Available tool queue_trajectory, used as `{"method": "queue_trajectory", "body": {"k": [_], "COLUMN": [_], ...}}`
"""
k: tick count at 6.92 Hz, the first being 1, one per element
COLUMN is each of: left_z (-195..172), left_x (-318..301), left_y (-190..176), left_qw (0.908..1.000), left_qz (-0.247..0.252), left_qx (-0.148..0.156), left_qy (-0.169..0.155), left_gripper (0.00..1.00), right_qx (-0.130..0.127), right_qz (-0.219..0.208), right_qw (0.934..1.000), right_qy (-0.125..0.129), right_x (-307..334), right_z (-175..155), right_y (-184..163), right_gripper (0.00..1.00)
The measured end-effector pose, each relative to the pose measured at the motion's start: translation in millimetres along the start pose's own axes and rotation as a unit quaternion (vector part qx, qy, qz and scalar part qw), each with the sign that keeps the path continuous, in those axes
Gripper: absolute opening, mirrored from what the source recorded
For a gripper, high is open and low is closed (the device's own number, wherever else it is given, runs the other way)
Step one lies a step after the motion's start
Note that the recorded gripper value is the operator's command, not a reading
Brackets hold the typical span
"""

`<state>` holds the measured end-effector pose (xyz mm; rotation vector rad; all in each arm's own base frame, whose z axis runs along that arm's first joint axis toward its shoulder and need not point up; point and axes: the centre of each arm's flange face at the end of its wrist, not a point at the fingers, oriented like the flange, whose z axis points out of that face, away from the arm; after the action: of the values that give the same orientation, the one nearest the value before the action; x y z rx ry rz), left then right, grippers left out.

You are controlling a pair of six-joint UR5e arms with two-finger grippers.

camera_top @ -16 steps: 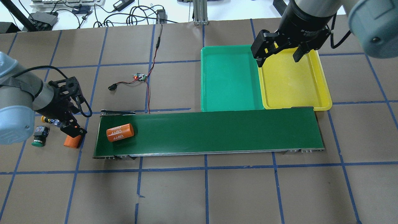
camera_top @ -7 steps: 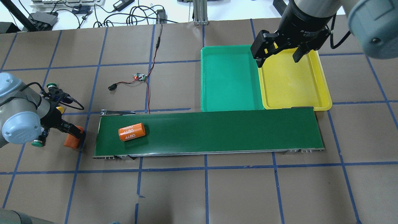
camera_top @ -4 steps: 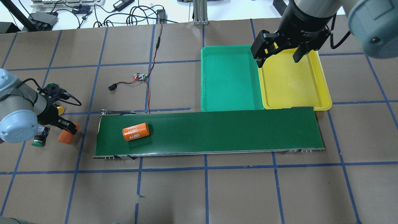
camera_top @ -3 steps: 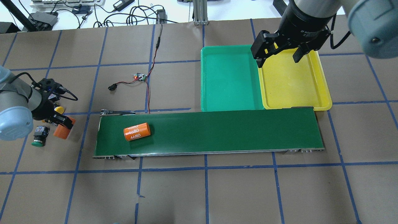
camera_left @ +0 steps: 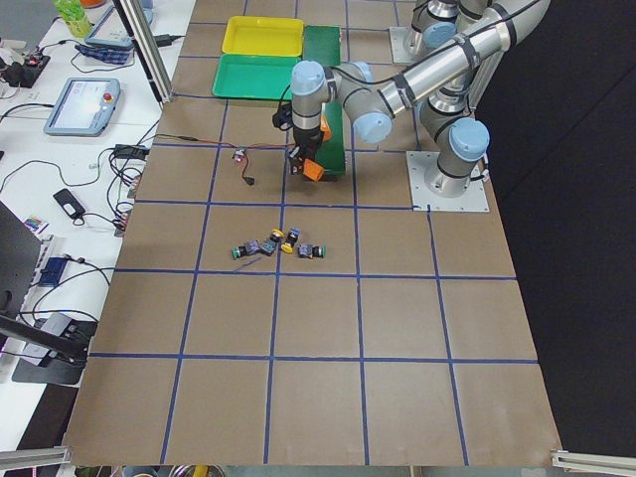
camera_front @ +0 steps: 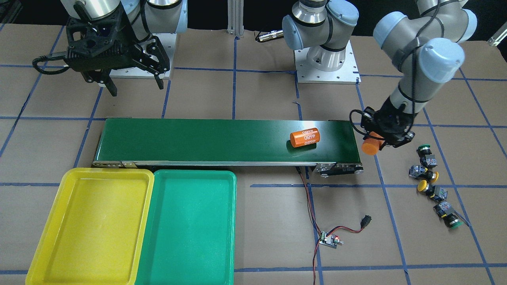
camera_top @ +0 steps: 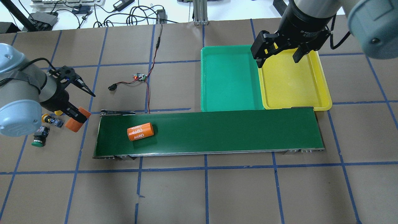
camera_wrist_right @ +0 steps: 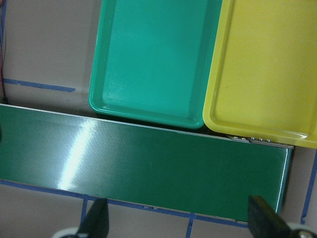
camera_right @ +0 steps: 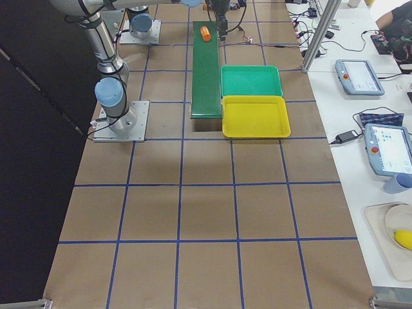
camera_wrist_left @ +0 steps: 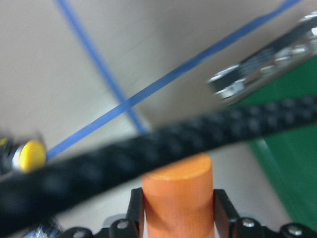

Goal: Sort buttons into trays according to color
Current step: 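Place the plain orange cylinder on the conveyor and release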

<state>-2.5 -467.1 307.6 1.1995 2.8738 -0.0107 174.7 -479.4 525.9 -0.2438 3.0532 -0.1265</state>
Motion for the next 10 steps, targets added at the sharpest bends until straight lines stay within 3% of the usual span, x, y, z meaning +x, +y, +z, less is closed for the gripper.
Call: {"method": "queue_trajectory", "body": {"k": [1,2,4,6,7,9,10], "left_z": [4,16,36,38,36,26,26], "left_x": [36,60,74,77,68,27,-3], "left_y": [-15,-19,-18,-14,-6,25,54], "left_qw": [0.9969,0.9870,0.9658,0.9621,0.9705,0.9945,0.9998], "left_qz": [0.078,0.160,0.258,0.272,0.241,0.105,0.022], "left_qx": [-0.003,-0.006,-0.006,-0.005,-0.005,-0.003,-0.004], "left_qy": [0.007,0.013,0.018,0.017,0.015,0.003,0.002], "left_gripper": [0.00,0.00,0.99,1.00,1.00,1.00,1.00], "right_qx": [0.000,0.000,0.000,0.000,0.000,0.000,0.000], "right_qz": [0.000,0.000,0.000,0.000,0.000,0.000,0.000], "right_qw": [1.0000,1.0000,1.0000,1.0000,1.0000,1.0000,1.0000], "right_qy": [0.000,0.000,-0.001,0.000,0.000,-0.001,-0.001], "right_x": [0,0,0,0,0,0,-1], "right_z": [0,0,0,0,0,0,0], "right_y": [0,0,0,0,0,0,0], "right_gripper": [1.00,1.00,1.00,1.00,1.00,1.00,1.00]}}
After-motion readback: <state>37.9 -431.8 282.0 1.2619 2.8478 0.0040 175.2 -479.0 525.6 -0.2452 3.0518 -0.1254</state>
